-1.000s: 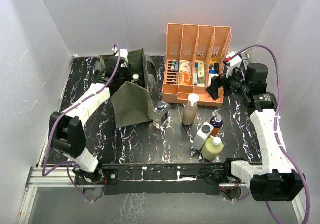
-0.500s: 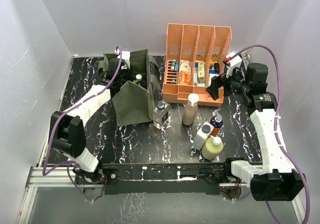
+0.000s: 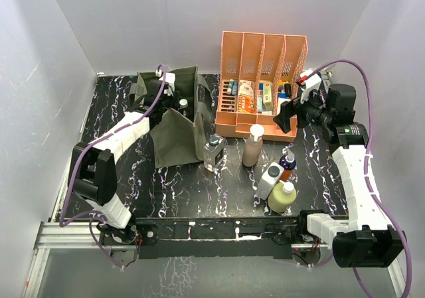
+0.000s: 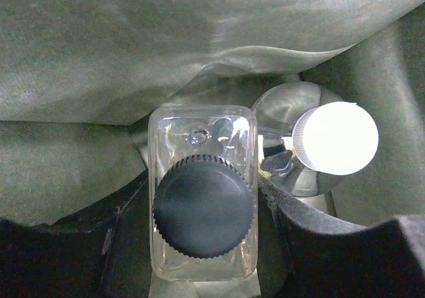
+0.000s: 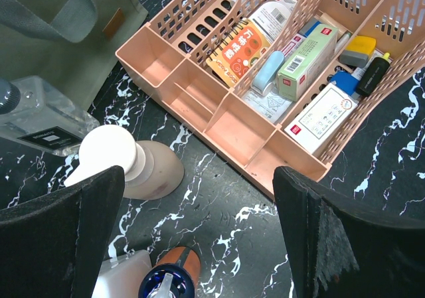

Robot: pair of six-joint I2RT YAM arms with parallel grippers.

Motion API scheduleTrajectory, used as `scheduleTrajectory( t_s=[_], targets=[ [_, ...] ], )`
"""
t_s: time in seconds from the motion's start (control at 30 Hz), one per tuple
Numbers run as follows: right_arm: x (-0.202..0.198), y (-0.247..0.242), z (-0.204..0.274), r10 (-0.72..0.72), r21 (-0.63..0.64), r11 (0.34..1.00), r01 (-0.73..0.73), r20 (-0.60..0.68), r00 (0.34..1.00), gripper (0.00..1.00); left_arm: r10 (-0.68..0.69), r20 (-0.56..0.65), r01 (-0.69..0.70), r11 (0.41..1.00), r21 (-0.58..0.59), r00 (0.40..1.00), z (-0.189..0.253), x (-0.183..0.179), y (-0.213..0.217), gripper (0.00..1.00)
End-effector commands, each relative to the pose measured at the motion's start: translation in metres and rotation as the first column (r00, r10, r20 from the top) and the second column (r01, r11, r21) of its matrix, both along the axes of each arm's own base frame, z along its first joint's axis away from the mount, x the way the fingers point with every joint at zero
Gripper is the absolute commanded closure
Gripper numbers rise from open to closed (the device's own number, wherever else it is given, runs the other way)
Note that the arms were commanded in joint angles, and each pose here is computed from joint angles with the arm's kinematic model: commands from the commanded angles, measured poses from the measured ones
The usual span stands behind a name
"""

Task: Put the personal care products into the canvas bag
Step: Place the care product in the canvas bag.

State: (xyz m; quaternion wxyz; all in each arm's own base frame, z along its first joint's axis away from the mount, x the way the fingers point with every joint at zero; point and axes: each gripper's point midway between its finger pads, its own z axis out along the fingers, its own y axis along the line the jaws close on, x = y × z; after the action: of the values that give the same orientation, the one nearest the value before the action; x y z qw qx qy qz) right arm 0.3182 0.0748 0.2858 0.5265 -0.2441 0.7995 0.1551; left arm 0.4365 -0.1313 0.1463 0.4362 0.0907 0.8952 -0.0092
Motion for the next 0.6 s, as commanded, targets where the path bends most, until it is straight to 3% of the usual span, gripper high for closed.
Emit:
scheduleTrajectory(
  t_s=[0.0, 0.57],
  targets=[
    [0.0009, -0.0004, 0.0228, -0.006, 0.006, 1.0, 0.005, 0.085, 0.996, 0.01, -0.02, 0.133, 0.027, 0.998, -0.05, 0.991, 0.0387, 0.0148, -0.013, 0.85],
    [0.0007, 0.0002, 0.0247, -0.002, 0.007, 1.0, 0.001, 0.089, 0.996, 0.01, -0.037, 0.142, 0.047, 0.997, -0.066, 0.989, 0.0422, 0.0145, -0.0173, 0.52]
  ],
)
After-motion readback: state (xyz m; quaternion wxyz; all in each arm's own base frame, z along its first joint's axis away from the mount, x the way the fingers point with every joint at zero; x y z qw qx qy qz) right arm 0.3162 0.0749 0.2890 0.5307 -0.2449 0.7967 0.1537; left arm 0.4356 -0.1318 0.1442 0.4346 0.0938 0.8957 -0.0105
